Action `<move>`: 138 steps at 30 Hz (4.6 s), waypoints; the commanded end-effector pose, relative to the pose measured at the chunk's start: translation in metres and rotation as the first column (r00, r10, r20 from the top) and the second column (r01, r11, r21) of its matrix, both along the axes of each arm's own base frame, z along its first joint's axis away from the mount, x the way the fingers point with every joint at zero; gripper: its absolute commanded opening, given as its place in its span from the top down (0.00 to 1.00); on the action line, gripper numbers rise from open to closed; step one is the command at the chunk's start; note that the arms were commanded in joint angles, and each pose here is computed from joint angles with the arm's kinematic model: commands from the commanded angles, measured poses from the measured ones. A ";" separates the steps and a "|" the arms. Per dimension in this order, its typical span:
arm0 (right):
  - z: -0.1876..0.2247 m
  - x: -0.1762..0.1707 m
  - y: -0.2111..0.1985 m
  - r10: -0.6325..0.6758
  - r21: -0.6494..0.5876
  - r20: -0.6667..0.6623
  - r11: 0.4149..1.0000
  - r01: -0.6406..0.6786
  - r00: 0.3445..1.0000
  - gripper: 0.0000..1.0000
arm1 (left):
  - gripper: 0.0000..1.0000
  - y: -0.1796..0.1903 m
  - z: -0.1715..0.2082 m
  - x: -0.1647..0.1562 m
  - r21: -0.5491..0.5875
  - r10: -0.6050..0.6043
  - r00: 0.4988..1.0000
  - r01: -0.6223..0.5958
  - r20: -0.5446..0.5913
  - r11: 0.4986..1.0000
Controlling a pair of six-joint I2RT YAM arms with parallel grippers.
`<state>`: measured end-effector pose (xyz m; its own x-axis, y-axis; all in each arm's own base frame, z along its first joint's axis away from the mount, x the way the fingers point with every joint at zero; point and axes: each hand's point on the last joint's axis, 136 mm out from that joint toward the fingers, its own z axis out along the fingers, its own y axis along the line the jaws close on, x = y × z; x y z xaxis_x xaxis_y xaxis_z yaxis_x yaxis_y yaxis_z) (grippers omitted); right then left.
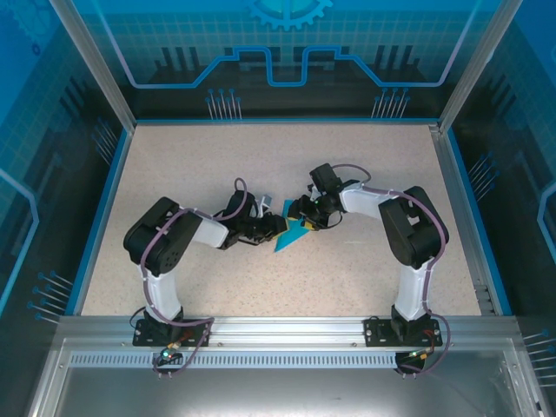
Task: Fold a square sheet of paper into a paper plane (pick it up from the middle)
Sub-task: Fourth fold the wing at the center of the table.
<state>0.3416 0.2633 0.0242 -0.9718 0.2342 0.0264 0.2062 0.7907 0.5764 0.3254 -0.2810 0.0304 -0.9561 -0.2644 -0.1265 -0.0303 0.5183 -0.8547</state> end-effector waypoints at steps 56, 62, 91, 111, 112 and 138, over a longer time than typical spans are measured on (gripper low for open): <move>-0.048 -0.025 -0.032 -0.076 -0.269 -0.201 0.963 0.020 0.977 0.45 | 0.88 0.001 0.000 -0.009 0.178 -0.073 0.997 0.074 -0.011 0.981; -0.046 -0.024 -0.029 -0.054 -0.247 -0.186 0.969 0.006 0.981 0.45 | 0.89 0.004 -0.008 -0.010 0.193 -0.063 0.997 0.068 -0.032 0.979; -0.060 -0.030 -0.043 -0.057 -0.353 -0.254 0.935 -0.038 0.966 0.52 | 0.92 0.008 -0.019 -0.011 0.224 -0.049 0.997 0.062 -0.063 0.973; -0.063 -0.030 -0.039 -0.044 -0.353 -0.274 0.934 -0.058 0.961 0.52 | 0.93 0.012 -0.029 -0.013 0.257 -0.037 0.994 0.061 -0.101 0.964; -0.061 -0.028 -0.036 -0.039 -0.342 -0.269 0.938 -0.058 0.962 0.52 | 0.93 0.013 -0.031 -0.014 0.263 -0.035 0.994 0.062 -0.104 0.963; 0.032 0.001 0.031 0.284 0.062 0.209 0.951 -0.303 0.936 0.92 | 0.98 0.015 -0.039 -0.019 0.291 -0.055 0.988 0.096 -0.147 0.952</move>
<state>0.3494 0.2841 0.0622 -0.9868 -0.0096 -0.1617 -0.1101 0.7723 0.6257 0.3164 -0.2753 0.0145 -0.9793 -0.1740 -0.1031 -0.0502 0.7028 -0.7096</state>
